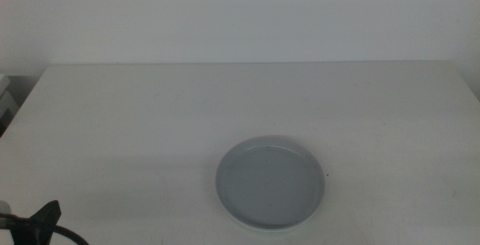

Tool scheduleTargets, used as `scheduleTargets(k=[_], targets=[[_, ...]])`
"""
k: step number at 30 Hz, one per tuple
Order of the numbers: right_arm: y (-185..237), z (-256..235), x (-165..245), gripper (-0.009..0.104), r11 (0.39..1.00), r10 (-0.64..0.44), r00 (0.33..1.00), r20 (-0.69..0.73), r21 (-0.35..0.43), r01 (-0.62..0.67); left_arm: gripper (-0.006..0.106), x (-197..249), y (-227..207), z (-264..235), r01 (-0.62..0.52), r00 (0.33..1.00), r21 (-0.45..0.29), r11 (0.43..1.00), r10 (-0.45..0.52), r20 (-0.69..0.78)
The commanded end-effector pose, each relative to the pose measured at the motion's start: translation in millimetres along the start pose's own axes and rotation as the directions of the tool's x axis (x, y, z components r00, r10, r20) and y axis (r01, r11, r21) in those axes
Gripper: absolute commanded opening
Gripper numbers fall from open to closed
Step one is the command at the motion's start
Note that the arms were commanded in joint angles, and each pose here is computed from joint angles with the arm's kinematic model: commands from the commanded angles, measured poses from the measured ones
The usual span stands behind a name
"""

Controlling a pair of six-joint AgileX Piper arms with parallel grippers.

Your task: Stack the three bowls on top of each other.

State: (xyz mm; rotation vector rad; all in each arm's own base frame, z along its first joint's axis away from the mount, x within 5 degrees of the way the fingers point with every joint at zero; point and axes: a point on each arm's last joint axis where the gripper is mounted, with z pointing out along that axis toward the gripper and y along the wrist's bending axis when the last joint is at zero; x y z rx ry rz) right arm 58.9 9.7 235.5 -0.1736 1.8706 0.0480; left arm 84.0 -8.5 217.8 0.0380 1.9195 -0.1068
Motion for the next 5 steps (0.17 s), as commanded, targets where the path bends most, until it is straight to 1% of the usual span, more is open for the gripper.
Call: scheduleTargets(k=[1,5], targets=[[-2.6,-2.3,-13.8,0.056,1.000,-0.003,0.996,0.085,0.027,0.001,0.101,-15.5,1.3,-3.0,0.024,0.995,-0.016,1.000,-0.022,0.102],[-2.6,-2.3,-13.8,0.056,1.000,-0.003,0.996,0.085,0.027,0.001,0.101,-15.6,1.2,-3.5,0.024,0.994,-0.016,1.000,-0.022,0.106]])
